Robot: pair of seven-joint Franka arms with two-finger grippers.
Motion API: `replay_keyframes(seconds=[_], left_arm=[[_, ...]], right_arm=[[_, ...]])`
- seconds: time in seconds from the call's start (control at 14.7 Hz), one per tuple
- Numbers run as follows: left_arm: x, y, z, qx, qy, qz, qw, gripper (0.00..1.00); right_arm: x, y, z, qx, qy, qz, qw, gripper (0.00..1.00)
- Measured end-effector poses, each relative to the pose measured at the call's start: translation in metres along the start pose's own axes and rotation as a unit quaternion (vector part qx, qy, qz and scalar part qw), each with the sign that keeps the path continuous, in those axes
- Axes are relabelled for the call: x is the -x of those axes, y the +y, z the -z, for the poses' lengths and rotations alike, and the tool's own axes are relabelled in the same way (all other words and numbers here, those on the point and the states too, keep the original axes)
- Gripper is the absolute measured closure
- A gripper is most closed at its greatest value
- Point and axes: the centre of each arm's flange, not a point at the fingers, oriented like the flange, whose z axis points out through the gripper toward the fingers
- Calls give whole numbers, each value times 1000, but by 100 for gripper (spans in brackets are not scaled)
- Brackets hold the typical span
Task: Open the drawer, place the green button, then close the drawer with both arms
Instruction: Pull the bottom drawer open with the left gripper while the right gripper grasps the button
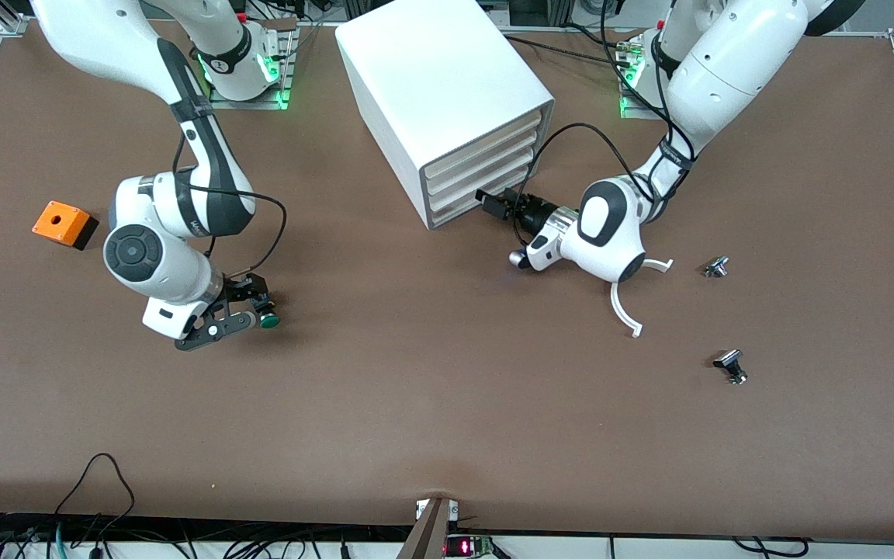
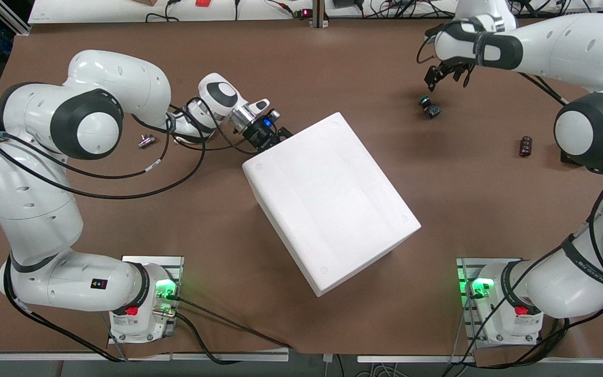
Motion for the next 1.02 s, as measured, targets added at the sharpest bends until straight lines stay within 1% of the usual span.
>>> replay_keyframes(seconds=[0.14,0.27,0.34,0.41,0.54,0.68,0.75,0.89,0.95,1.02], left_arm=[[7,-3,-13,0,-13,-7,1000,2],[12,-9,-27,12,-22,-13,1000,3],[13,-13,-30,13,-22,-19,999,10],[13,-15,-31,11,-17,-27,999,23],[11,-17,-29,11,-9,-38,999,45],[12,-13,-23,18,-4,-41,999,61],[11,-13,-17,20,3,-41,999,63],[4,-20,15,23,30,-44,998,64],[-2,-23,39,24,48,-51,997,66],[-7,-23,65,25,69,-59,996,72]], right_arm=[[10,-2,-25,3,10,27,1000,0],[13,-4,-38,4,13,45,999,0],[13,-6,-41,4,16,50,999,0],[12,-10,-43,3,19,54,998,0],[12,-18,-53,2,22,60,998,0],[16,-21,-66,2,23,61,998,0],[18,-22,-71,1,21,62,998,0],[21,-23,-76,1,18,64,998,0],[21,-24,-78,1,18,70,997,4],[21,-23,-79,1,17,79,997,4]])
